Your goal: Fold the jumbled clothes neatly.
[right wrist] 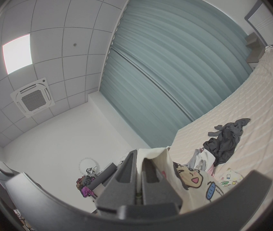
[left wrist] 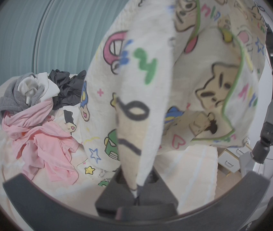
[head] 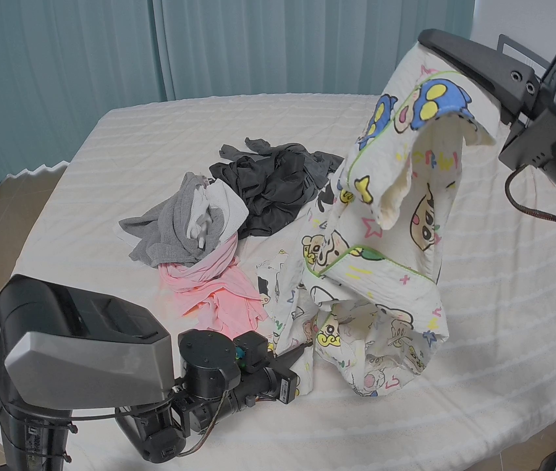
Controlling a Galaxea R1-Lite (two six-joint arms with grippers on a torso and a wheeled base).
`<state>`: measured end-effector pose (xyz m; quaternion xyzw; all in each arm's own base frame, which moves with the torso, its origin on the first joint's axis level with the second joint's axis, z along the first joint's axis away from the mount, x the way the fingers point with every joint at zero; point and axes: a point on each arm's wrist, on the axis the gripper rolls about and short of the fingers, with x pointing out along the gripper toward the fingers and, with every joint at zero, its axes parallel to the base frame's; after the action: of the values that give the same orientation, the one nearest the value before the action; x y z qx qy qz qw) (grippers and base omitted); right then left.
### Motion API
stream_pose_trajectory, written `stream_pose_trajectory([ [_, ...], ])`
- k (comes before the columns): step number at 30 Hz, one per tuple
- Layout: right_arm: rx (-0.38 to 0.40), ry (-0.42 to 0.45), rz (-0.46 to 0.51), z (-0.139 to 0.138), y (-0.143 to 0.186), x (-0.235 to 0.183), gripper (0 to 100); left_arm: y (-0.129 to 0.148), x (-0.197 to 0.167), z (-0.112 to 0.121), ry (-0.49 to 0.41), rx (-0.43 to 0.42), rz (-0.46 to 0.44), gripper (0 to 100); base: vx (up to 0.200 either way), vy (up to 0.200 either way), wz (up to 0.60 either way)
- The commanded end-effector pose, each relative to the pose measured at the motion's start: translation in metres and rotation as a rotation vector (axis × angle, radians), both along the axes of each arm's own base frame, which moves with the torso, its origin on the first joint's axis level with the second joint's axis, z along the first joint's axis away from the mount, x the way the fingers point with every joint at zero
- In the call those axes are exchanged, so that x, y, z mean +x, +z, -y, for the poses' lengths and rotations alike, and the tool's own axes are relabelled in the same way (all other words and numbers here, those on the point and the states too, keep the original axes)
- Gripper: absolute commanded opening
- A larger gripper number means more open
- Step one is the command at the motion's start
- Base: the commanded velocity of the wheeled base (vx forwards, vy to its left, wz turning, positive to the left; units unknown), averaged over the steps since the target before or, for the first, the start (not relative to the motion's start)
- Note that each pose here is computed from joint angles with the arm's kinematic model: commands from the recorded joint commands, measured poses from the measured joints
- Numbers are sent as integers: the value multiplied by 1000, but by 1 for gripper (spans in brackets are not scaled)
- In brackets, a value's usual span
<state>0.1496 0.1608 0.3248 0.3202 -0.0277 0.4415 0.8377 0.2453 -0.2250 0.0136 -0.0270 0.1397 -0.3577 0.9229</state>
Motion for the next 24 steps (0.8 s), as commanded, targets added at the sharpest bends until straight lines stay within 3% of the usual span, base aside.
stream_pose_trajectory([
  [1,-9,-74,-15,19,-7,6,0,36,-10,-13,18,-93,34,0,0,0,0],
  [9,-7,-145,-13,54,-20,-15,0,98,-22,-43,99,-225,164,0,0,0,0],
  [18,-38,-201,-46,90,-60,-50,0,161,-49,-70,283,-373,345,0,0,0,0],
  [24,-50,-213,-46,107,-83,-72,0,180,-70,-85,315,-373,435,0,0,0,0],
])
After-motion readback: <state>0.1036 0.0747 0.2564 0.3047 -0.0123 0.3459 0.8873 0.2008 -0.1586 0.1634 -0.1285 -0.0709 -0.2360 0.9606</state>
